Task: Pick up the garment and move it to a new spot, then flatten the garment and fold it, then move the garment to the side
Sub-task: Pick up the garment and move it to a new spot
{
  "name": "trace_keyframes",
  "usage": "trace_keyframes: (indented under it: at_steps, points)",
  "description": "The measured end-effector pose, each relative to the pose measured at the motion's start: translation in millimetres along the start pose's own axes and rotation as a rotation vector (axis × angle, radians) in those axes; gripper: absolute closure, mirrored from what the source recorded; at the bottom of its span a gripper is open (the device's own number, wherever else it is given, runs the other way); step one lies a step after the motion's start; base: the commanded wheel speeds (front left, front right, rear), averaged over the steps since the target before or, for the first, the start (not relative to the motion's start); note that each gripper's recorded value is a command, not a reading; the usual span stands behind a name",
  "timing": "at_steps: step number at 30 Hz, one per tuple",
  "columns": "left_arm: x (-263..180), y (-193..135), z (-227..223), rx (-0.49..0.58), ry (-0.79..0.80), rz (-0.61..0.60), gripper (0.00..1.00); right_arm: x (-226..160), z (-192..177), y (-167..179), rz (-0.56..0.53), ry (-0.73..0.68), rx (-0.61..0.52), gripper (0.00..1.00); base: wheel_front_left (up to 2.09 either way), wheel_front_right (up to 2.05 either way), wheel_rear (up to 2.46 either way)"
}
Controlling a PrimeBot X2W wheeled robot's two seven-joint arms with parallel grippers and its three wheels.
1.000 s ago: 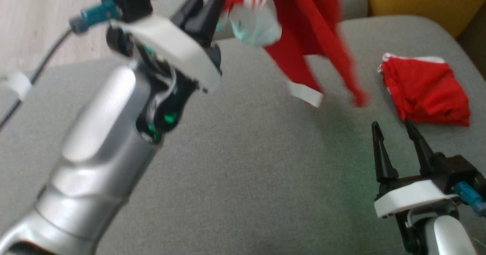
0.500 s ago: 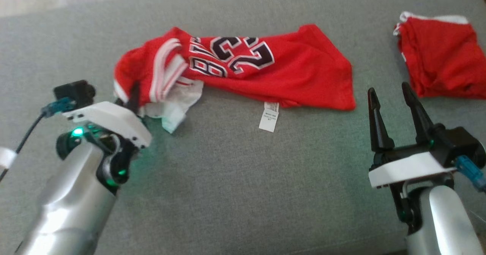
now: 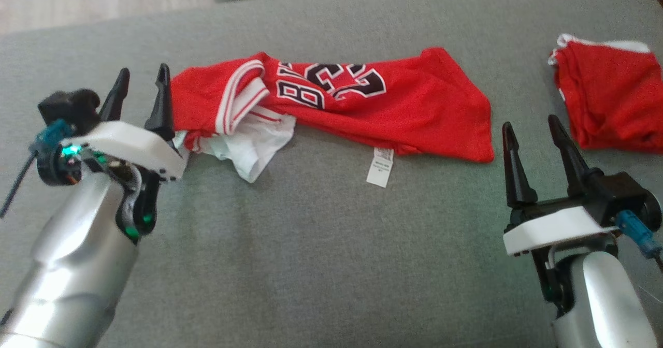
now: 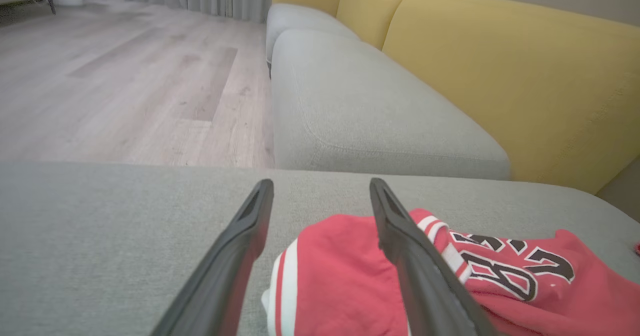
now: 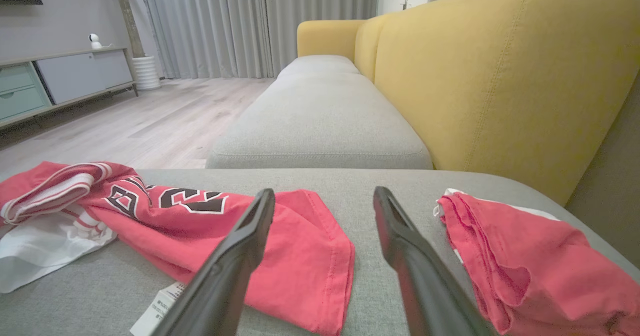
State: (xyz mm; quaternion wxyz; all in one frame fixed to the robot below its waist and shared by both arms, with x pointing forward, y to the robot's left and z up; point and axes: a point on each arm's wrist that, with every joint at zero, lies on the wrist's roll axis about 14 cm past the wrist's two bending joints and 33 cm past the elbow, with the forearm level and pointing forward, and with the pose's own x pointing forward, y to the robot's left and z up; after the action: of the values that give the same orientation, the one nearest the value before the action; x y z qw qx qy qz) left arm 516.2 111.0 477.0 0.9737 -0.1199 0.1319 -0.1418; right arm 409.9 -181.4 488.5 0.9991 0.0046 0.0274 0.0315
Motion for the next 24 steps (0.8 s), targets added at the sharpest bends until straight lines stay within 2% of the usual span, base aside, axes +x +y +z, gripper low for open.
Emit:
trace_keyframes:
  at_steps: [3,5,8,16,24]
  points:
    - [-16,-4,14,0.054,-0.068,-0.011,0.00,-2,11,3,0.007,-0.031,-0.005,0.00,0.00,0.00,0.00]
    - [-30,-6,17,0.051,-0.105,-0.008,0.00,-4,18,5,0.013,-0.048,-0.010,0.00,0.00,0.00,0.00]
    - [-58,-9,4,0.072,-0.118,0.005,0.00,-14,18,9,0.020,-0.046,-0.006,0.00,0.00,0.00,0.00]
    - [-138,-7,-39,0.033,-0.120,0.117,0.00,-47,9,21,0.050,-0.020,0.011,0.00,0.00,0.00,0.00]
    - [-190,-16,-65,-0.018,-0.121,0.175,0.00,-68,-4,26,0.060,0.008,0.047,0.00,0.00,0.00,0.00]
